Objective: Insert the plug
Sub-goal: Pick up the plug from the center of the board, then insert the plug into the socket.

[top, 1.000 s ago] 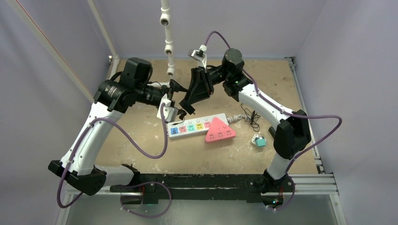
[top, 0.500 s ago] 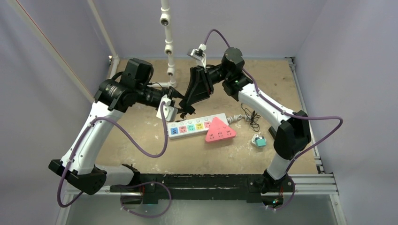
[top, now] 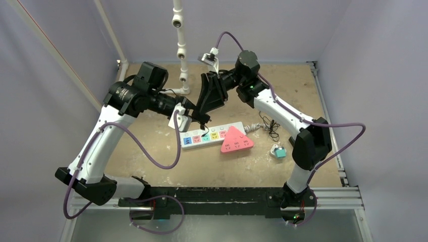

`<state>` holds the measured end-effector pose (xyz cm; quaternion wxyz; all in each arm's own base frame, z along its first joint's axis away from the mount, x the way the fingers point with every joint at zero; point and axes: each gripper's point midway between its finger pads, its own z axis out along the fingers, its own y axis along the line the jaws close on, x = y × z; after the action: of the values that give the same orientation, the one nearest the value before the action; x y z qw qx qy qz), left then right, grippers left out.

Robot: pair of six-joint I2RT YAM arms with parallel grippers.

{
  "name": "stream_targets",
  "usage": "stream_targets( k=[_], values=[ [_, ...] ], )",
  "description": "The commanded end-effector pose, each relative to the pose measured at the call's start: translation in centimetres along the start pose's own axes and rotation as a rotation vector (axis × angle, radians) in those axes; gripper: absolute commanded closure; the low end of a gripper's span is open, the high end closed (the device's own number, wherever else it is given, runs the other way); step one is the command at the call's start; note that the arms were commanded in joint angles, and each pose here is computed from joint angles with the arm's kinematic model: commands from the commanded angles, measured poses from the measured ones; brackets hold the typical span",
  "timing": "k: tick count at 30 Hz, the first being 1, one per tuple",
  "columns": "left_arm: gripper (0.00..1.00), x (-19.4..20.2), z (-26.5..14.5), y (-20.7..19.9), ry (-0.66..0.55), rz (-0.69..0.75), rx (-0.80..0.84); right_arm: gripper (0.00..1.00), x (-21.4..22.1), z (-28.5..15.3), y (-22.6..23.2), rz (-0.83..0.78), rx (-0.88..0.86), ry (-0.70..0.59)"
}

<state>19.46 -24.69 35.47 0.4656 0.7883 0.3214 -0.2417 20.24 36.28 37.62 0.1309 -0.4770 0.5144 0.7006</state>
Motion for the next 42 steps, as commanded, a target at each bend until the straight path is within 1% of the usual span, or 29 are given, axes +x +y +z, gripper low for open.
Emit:
stream_targets(
  k=[1,4,5,6,7,8,14,18,20,23,24,26,29,30,34,36,37,38,40,42],
  values=[
    [1.0,-1.0,0.0,0.4,-0.038,-0.006,-0.015,0.55,-1.1,0.5,0.5,-0.083,-0.007,-0.002],
    [1.0,-0.2,0.0,-0.1,-0.006,-0.093,-0.023,0.3,-1.9,-1.2,-1.4,-0.092,0.077,-0.057],
    [1.0,0.3,0.1,-0.5,0.012,-0.122,-0.024,0.21,-2.4,-2.0,-2.3,-0.111,0.141,-0.088],
    [1.0,0.8,0.0,-0.7,0.036,-0.152,-0.032,0.12,-3.2,-3.4,-3.6,-0.089,0.255,-0.131],
    [1.0,1.2,-0.1,-0.9,0.059,-0.185,-0.05,0.06,-3.7,-4.5,-4.8,-0.094,0.353,-0.155],
    [1.0,1.7,-0.3,-1.0,0.086,-0.213,-0.07,0.02,-4.1,-5.5,-5.7,-0.094,0.435,-0.176],
    [1.0,4.1,-2.0,-2.9,0.253,-0.339,-0.154,0.01,-4.0,-9.9,-10.8,0.021,0.79,-0.225],
    [1.0,6.7,-3.9,-5.3,0.425,-0.398,-0.184,0.01,-3.3,-12.8,-13.1,0.074,1.013,-0.264],
    [1.0,7.8,-5.2,-5.8,0.511,-0.436,-0.234,0.01,-3.0,-14.0,-13.6,0.097,1.095,-0.287],
    [1.0,9.0,-7.4,-5.8,0.619,-0.498,-0.346,0.01,-2.9,-15.0,-13.5,0.094,1.162,-0.318],
    [1.0,9.5,-8.4,-5.6,0.662,-0.517,-0.41,0.01,-3.0,-15.1,-13.3,0.095,1.165,-0.333],
    [1.0,9.9,-10.0,-5.0,0.705,-0.538,-0.543,0.01,-3.1,-15.1,-13.1,0.084,1.177,-0.341],
    [1.0,11.2,-12.1,-4.8,0.792,-0.55,-0.686,0.01,-2.4,-15.3,-13.4,0.098,1.206,-0.329],
    [1.0,11.8,-12.5,-5.0,0.827,-0.562,-0.706,0.01,-1.9,-15.6,-13.6,0.107,1.229,-0.319],
    [1.0,14.1,-12.1,-8.2,0.943,-0.627,-0.595,0.01,0.8,-16.5,-14.4,0.158,1.296,-0.288],
    [1.0,15.4,-11.5,-10.3,1.001,-0.643,-0.49,0.01,1.9,-16.8,-14.7,0.181,1.318,-0.272],
    [1.0,15.9,-11.2,-10.8,1.011,-0.648,-0.462,0.01,2.4,-16.9,-14.7,0.191,1.325,-0.266],
    [1.0,16.1,-10.6,-11.0,0.997,-0.646,-0.433,0.01,2.8,-16.9,-14.7,0.194,1.325,-0.262],
    [1.0,16.3,-9.0,-10.8,0.932,-0.629,-0.389,0.01,3.5,-16.8,-14.7,0.208,1.319,-0.246],
    [1.0,17.4,-6.7,-10.9,0.881,-0.63,-0.296,0.01,4.1,-17.5,-15.1,0.217,1.361,-0.231]
  ],
)
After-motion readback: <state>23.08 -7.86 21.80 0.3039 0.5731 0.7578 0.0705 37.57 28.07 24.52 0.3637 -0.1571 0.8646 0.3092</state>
